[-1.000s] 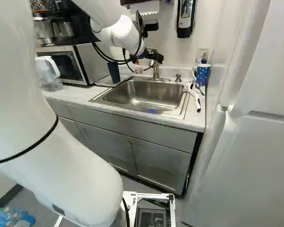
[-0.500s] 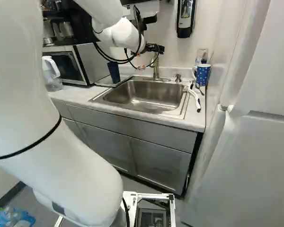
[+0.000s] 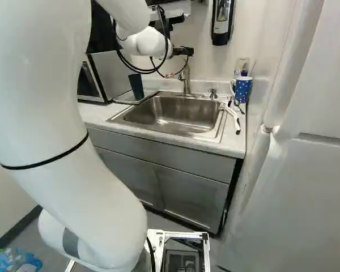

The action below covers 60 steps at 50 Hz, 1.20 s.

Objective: Rinse the cup and place it in the tray

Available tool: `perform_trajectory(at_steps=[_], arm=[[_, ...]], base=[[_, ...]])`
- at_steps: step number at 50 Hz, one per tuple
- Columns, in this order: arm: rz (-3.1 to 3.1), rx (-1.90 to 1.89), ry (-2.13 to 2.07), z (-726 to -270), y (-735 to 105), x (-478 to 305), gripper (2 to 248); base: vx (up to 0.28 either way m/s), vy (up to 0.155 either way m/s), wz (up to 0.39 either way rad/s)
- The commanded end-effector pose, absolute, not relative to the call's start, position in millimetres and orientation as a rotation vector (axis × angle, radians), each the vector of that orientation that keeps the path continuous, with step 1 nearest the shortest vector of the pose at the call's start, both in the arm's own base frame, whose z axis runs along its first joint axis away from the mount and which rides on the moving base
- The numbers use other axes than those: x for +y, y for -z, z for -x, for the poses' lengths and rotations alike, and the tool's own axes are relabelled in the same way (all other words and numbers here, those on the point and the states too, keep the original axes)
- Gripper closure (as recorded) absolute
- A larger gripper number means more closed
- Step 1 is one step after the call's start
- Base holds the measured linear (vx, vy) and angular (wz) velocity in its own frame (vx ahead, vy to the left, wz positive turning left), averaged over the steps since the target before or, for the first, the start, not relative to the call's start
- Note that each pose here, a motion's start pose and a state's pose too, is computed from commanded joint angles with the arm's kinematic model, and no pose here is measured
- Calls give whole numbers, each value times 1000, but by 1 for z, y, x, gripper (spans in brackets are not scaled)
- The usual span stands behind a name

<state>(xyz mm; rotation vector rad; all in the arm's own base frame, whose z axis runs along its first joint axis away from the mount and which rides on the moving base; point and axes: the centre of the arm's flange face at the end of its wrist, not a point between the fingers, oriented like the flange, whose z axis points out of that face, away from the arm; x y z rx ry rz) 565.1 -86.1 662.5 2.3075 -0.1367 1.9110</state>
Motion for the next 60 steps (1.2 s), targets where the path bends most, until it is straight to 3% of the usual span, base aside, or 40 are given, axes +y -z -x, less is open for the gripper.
perform_trajectory(at_steps=[38, 60], arm=[[-2314, -86, -1949, -636, -658, -68, 3], [-2410, -83, -1848, -636, -650, -67, 3]], base=[[0, 0, 0], [0, 0, 0]])
